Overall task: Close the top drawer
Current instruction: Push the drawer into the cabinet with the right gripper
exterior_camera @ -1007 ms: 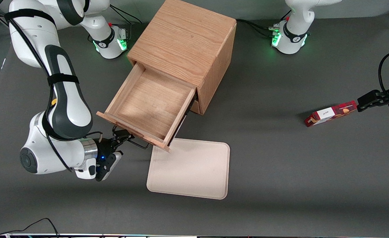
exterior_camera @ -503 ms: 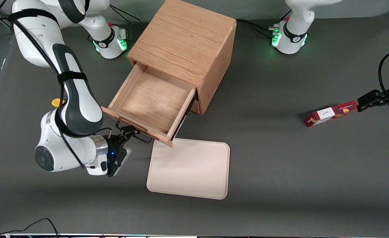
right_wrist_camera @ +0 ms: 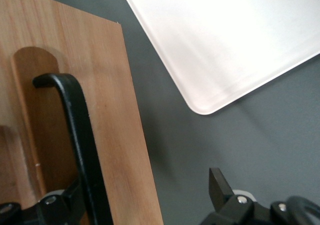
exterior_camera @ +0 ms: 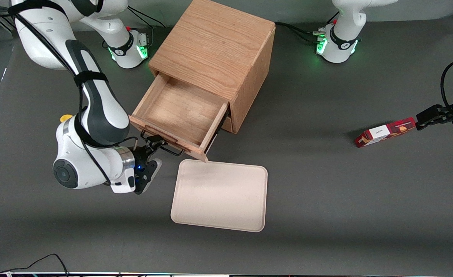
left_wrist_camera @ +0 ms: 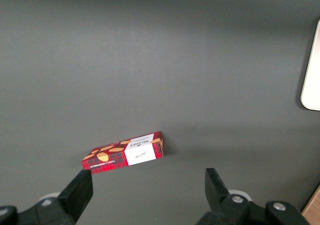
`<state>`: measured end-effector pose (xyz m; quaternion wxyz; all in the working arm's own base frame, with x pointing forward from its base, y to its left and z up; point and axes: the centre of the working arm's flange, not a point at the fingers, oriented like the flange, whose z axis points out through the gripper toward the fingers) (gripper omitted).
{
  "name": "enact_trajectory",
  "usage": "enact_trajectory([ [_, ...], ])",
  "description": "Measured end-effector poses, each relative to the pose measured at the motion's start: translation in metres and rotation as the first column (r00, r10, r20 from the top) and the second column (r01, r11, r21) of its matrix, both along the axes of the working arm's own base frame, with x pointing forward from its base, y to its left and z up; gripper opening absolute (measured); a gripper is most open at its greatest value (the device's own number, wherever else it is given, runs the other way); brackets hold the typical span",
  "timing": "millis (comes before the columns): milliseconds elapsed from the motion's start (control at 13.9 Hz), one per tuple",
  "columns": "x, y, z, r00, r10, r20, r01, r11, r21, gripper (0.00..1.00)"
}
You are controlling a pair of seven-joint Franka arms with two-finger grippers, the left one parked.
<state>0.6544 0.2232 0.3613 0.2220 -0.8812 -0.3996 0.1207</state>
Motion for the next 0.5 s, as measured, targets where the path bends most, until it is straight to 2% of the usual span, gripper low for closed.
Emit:
enact_trajectory([
  [359,-0.026,0.02,0.014,1.0,-0.009,-0.023,0.008,1.0,-0.015,1.0],
  [503,-0.036,0.03,0.011,1.0,-0.008,-0.018,0.008,1.0,-0.014,1.0],
])
